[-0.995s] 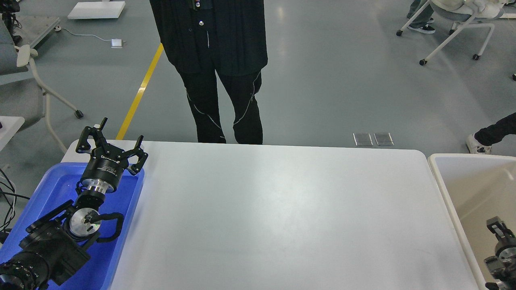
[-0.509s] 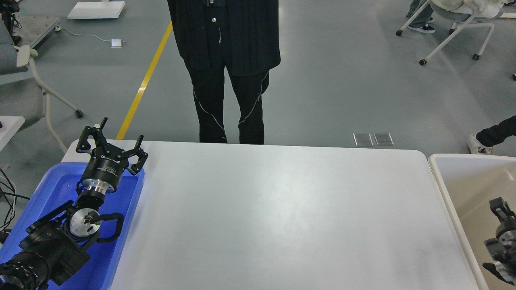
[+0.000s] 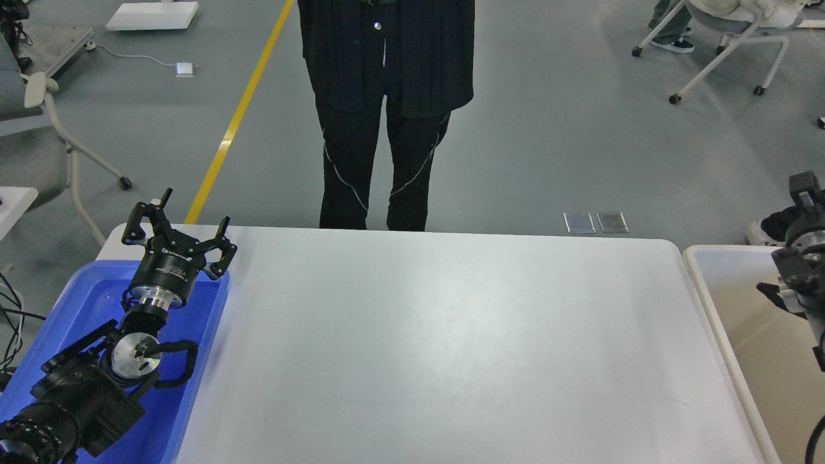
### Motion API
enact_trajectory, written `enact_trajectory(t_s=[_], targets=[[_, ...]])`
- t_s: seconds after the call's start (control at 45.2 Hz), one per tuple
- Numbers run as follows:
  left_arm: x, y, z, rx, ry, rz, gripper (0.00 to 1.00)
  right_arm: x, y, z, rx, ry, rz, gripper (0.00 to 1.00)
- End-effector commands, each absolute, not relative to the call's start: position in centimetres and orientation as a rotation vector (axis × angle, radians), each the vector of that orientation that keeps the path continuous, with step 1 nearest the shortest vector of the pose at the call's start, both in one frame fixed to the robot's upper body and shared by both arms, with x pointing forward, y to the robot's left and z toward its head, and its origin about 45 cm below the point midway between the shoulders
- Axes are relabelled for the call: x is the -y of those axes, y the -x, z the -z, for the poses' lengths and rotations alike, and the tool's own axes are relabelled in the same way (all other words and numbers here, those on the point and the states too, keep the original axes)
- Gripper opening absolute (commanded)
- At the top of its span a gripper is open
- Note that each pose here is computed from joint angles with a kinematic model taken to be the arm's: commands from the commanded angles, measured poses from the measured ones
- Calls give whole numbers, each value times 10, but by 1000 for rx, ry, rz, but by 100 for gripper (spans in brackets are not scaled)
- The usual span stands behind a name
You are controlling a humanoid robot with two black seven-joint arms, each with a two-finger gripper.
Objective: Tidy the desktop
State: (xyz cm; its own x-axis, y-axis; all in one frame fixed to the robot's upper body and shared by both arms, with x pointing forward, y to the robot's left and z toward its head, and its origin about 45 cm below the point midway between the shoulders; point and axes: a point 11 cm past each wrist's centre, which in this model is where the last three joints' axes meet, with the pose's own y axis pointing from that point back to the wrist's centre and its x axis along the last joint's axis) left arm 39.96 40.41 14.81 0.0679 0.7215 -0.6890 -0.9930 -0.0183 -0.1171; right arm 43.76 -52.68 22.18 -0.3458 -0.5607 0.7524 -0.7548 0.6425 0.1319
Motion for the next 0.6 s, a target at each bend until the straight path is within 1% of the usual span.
enact_trajectory(t_s=[0.0,0.199,0.287,0.398,0.442,0.575], targets=[[-404,-400,-148,-503,688,-1457,100,498,-477,-270,2123,-1131,-370,100],[-404,-400,-148,-503,689,-1457,100,507,-494,-354,2199,-1264,-495,100],[-404,-400,-148,-503,688,-1457,100,497,-496,-377,2247,-1389,-527,100],[-404,-399,-148,-503,688,-1458,100,478,-499,-406,2443,-1589,-527,100],[-404,-400,-148,-503,688,-1457,100,477,-498,-411,2529,-1638,-494,100],[-404,-400,-148,-503,688,-1457,100,476,-487,-397,2730,-1763,-298,100]])
